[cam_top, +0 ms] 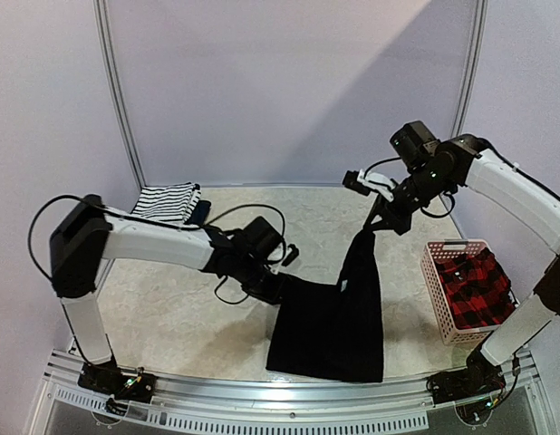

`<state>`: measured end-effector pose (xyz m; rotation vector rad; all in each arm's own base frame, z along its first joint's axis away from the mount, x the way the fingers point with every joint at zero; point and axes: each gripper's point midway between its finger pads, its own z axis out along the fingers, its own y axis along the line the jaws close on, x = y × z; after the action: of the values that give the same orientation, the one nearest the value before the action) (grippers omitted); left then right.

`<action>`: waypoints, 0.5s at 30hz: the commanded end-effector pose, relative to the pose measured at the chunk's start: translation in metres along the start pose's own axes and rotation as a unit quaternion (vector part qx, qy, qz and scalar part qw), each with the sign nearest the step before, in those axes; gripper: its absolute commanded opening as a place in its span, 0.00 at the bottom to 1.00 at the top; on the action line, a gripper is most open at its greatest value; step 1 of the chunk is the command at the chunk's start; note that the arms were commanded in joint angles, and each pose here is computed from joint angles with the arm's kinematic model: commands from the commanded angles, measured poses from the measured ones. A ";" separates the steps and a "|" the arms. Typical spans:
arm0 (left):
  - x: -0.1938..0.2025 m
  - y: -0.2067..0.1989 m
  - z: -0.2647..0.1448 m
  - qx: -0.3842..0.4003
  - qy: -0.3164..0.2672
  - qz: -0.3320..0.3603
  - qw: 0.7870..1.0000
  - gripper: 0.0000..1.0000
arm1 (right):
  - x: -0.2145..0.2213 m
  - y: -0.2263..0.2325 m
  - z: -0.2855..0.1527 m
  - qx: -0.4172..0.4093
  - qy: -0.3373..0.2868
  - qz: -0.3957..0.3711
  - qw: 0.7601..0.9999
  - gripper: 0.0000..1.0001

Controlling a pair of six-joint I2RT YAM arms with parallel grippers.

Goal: Fold and stack the mixed laundry pile
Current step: Pick up the crumpled T-shirt from the corner of the board, then flatten out the crumpled T-shirt at the center of the board.

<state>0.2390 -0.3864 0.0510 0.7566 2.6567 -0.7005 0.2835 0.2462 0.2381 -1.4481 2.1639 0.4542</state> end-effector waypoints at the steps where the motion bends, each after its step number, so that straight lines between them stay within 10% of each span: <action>1: -0.056 0.042 -0.139 -0.120 -0.134 0.031 0.983 0.00 | -0.020 -0.037 -0.065 0.070 -0.083 -0.001 0.994 0.00; 6: -0.043 0.068 -0.212 -0.160 -0.188 -0.002 0.969 0.00 | 0.026 -0.065 -0.074 0.110 -0.073 0.034 0.991 0.00; 15: 0.002 0.077 -0.206 -0.149 -0.141 -0.040 0.978 0.00 | 0.103 -0.045 -0.017 0.036 0.002 0.116 0.993 0.00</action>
<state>0.2681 -0.2353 0.2209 0.4256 2.3434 -0.4410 0.3009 0.1428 0.2134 -1.1482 2.2840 0.3962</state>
